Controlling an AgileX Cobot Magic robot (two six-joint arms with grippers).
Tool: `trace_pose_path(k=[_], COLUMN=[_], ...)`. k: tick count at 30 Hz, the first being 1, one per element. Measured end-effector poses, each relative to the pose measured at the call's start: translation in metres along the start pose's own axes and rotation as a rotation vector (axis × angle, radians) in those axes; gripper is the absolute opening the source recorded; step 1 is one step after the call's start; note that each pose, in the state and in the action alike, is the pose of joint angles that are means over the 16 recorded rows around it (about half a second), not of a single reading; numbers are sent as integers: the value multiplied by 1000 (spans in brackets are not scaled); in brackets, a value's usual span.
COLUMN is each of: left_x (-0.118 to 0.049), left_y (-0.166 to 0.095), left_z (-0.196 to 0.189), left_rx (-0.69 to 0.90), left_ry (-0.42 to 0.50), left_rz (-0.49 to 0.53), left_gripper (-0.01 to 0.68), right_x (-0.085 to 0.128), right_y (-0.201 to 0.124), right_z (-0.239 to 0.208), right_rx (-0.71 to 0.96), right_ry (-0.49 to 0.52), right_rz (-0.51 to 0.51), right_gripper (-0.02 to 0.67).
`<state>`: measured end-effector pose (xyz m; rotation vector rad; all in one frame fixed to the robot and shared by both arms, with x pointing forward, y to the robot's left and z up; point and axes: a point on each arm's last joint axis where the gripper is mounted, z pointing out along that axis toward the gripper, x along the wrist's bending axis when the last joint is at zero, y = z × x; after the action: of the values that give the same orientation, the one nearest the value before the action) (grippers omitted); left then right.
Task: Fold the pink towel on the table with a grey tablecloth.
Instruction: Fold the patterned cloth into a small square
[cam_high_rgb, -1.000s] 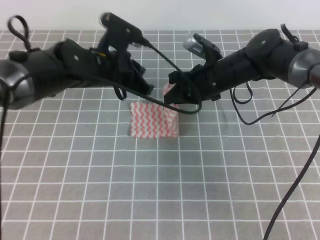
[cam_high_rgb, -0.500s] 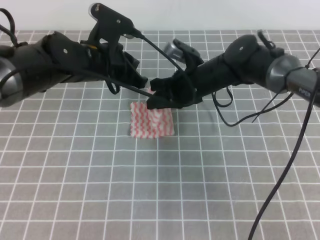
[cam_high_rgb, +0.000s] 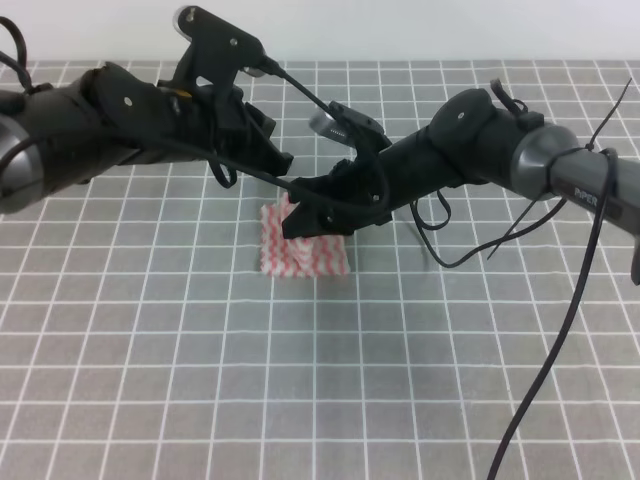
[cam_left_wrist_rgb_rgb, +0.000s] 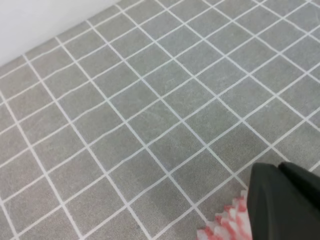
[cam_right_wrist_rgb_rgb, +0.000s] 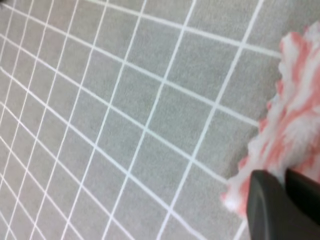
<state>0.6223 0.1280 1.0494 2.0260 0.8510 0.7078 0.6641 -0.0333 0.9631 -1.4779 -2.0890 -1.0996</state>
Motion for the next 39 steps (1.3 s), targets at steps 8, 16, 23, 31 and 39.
trace_pose_path(k=[8, 16, 23, 31, 39], left_x=[0, 0, 1, 0, 2], left_y=[0, 0, 0, 0, -1], left_z=[0, 0, -1, 0, 0], left_rx=[2, 2, -1, 3, 4], left_ry=[-1, -1, 1, -1, 2], left_rz=[1, 1, 2, 5, 6], left_gripper=[-2, -2, -2, -2, -2], right_x=[0, 0, 1, 2, -2], right_y=[1, 2, 3, 5, 3], right_z=[2, 2, 2, 0, -3], right_rx=[-21, -32, -38, -43, -4], right_ry=[-7, -10, 5, 22, -3], right_rz=[0, 2, 16, 26, -10], right_gripper=[-9, 36, 136, 198, 96])
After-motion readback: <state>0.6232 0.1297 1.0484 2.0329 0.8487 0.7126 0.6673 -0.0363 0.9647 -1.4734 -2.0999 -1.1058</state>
